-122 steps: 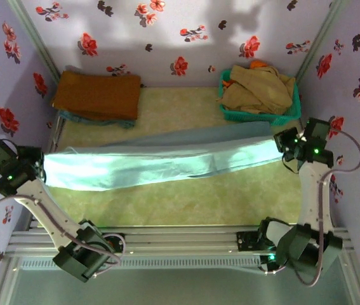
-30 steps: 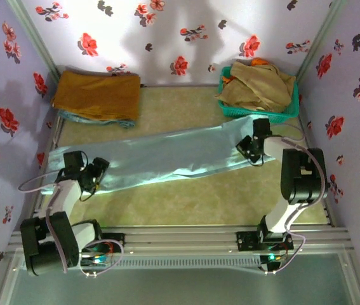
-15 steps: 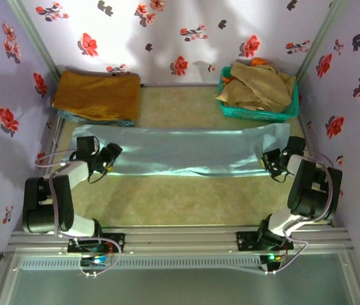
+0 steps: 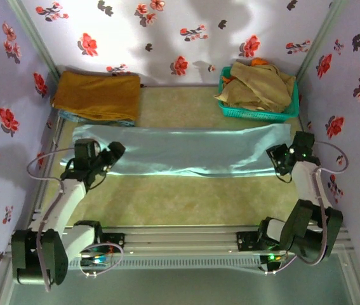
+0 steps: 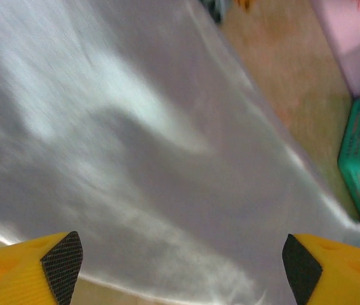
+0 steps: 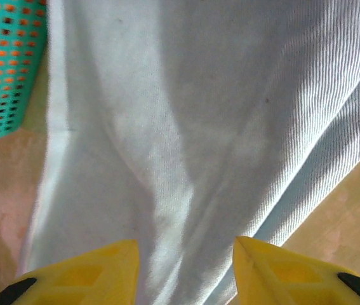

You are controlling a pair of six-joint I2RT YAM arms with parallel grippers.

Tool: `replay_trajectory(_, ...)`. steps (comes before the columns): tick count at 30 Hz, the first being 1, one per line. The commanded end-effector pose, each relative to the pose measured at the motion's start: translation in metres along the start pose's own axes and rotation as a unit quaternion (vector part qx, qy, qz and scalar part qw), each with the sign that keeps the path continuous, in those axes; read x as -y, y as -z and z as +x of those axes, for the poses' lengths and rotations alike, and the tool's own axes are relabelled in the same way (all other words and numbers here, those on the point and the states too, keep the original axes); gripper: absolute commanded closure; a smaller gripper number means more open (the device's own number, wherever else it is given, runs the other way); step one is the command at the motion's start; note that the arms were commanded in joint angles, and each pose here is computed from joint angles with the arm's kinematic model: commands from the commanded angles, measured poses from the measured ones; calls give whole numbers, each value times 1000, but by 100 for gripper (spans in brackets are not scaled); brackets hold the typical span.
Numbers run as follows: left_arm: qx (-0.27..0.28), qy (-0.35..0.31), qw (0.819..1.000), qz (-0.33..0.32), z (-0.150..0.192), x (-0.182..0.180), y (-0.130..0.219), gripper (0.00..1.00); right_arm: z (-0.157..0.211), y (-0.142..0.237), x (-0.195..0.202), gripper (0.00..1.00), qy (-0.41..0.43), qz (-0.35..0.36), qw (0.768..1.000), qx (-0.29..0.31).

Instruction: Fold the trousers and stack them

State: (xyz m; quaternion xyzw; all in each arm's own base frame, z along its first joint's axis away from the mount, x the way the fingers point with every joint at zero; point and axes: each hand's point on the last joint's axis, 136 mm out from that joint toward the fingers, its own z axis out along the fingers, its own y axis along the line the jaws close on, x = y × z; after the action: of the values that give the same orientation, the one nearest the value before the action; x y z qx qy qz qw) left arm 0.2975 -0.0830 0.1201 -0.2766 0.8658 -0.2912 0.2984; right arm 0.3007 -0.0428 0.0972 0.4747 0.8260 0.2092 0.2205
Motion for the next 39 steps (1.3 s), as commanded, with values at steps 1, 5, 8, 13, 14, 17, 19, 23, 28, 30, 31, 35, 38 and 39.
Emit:
replay_trajectory(1,-57,-2,998,-18,44,-5,-10,16,18,-19,20,55,-21,27,998,-51)
replay_trajectory(5,-87,-26,996,5,78,21,-21,16,22,-40,35,54,-52,50,995,-71)
replay_trajectory(8,-102,-22,994,24,96,33,-28,16,17,-54,42,55,-75,55,994,-62)
replay_trajectory(13,-113,-17,993,27,107,39,-41,17,10,-65,35,89,-83,40,994,-66)
replay_trajectory(14,-113,-17,993,27,107,40,-44,20,9,-62,33,93,-82,38,994,-62)
replay_trajectory(17,-99,-7,995,32,105,37,-52,45,7,-50,29,100,-66,35,996,-50)
replay_trajectory(19,-88,7,996,35,103,34,-55,53,9,-41,27,100,-55,31,997,-48)
replay_trajectory(23,-98,10,995,31,107,35,-60,45,12,-29,21,100,-36,23,998,-49)
replay_trajectory(28,-104,21,994,12,114,26,-68,36,14,-28,20,100,-33,16,998,-53)
replay_trajectory(30,-100,27,995,11,113,26,-72,37,15,-30,19,100,-36,11,998,-56)
replay_trajectory(31,-97,30,995,7,113,25,-75,38,15,-31,19,100,-36,11,998,-56)
replay_trajectory(35,-92,54,994,12,113,28,-80,66,15,-30,18,100,-34,8,998,-55)
replay_trajectory(38,-102,54,993,14,124,29,-72,62,15,-28,19,100,-29,10,998,-52)
replay_trajectory(39,-103,51,993,5,126,24,-68,58,15,-28,20,100,-27,11,998,-50)
